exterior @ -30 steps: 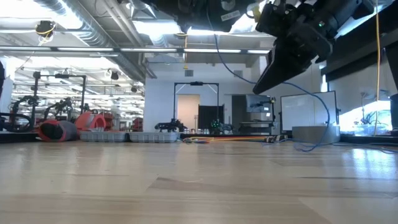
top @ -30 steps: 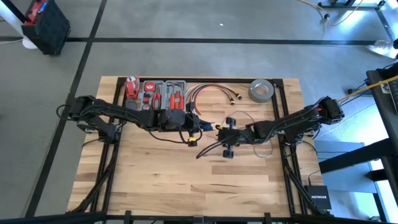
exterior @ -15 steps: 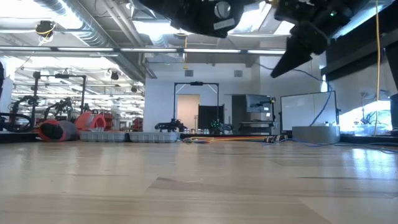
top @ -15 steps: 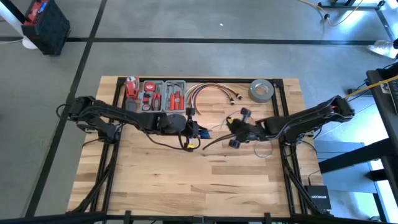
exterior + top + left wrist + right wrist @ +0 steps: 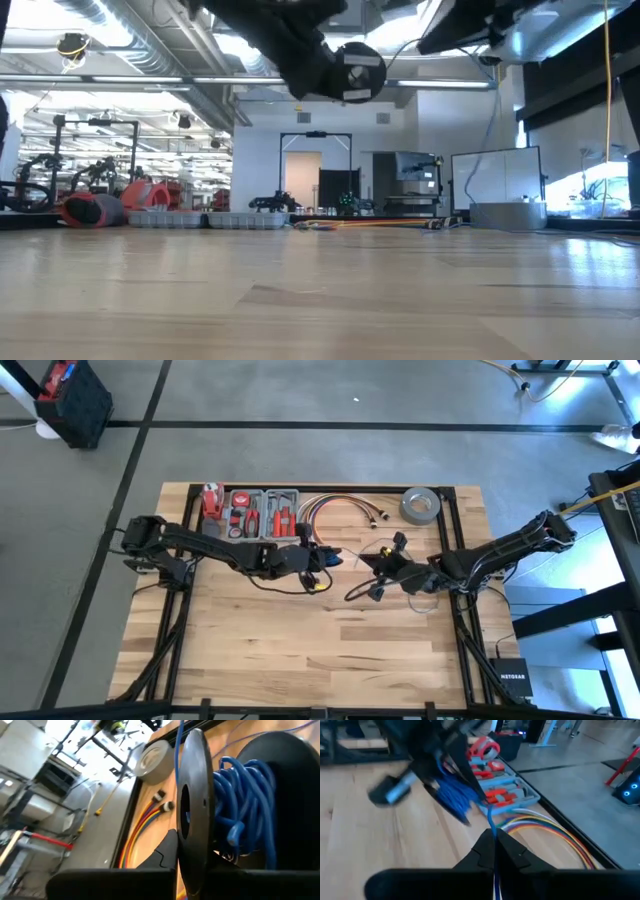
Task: Coil cords
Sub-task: Coil the blue wire onto the black spool
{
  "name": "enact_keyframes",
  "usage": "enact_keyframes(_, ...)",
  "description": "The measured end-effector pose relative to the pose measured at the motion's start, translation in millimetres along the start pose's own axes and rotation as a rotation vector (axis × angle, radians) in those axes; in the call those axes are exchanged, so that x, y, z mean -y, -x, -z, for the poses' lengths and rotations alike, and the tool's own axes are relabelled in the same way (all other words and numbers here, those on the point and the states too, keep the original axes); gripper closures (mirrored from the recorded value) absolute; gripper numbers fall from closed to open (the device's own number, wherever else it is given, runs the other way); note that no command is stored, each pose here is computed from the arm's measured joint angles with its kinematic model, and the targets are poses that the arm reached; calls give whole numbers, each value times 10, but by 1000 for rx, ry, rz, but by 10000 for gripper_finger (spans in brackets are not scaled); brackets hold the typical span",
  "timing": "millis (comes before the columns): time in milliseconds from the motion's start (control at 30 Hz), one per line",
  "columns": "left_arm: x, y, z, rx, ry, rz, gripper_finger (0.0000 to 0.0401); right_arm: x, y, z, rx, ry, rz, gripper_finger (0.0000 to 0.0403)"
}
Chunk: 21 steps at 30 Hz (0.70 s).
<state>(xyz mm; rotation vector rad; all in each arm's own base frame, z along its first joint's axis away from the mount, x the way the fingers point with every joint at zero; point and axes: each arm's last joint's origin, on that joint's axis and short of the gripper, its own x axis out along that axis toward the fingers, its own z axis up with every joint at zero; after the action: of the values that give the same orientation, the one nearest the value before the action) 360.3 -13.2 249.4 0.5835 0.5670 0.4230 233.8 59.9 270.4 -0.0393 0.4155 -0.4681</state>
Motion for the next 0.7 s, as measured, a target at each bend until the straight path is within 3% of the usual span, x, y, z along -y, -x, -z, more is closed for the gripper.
enact_keyframes(233,-21,-172,6,-37,59,-99,401,-159,-137,-61,90,7,-46,399)
enact_keyframes(467,-85,-196,-46,20,238,-131,401,-366,-348,-35,158,34,-81,398)
enact_keyframes(700,-81,-194,-109,112,350,-36,401,-456,-485,-13,203,67,-76,397)
